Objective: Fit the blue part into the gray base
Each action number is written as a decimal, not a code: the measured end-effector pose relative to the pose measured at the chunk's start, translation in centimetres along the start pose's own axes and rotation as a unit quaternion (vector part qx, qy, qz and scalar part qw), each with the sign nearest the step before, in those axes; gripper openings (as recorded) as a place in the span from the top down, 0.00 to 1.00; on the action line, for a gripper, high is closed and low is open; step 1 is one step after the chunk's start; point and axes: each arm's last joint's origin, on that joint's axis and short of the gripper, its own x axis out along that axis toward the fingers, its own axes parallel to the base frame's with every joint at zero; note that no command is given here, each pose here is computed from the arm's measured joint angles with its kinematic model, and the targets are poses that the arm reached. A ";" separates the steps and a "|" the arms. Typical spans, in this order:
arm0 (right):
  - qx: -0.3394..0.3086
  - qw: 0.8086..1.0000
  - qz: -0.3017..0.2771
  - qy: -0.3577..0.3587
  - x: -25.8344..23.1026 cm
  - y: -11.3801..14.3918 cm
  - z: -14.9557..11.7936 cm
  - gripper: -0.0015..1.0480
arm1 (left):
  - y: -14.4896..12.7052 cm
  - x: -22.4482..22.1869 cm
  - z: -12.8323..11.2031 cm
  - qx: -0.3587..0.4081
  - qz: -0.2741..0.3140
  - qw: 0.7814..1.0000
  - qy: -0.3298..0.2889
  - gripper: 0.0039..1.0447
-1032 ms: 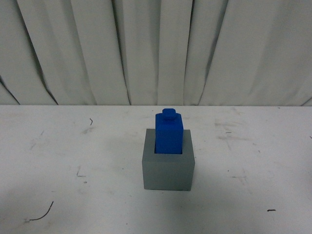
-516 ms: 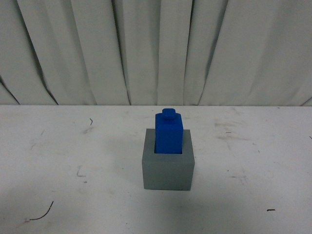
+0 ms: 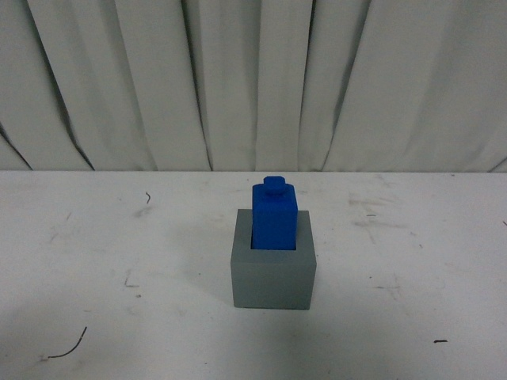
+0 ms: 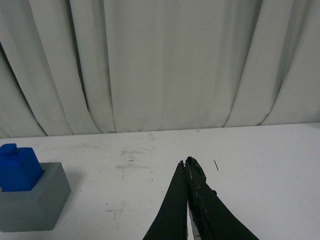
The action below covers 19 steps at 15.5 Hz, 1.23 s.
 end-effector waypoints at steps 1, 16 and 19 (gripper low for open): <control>0.000 1.000 0.000 -0.001 -0.1 0.0 0.0 0.98 | 0.0 0.0 0.0 0.000 0.000 1.000 0.000 0.06; -0.001 1.000 0.000 0.005 -1.7 0.0 -0.3 0.62 | 0.0 0.0 0.0 0.000 0.000 1.000 0.000 0.06; -0.001 1.000 0.000 0.005 -1.7 0.0 -0.3 0.28 | 0.0 0.0 0.0 0.000 0.000 1.000 0.000 0.06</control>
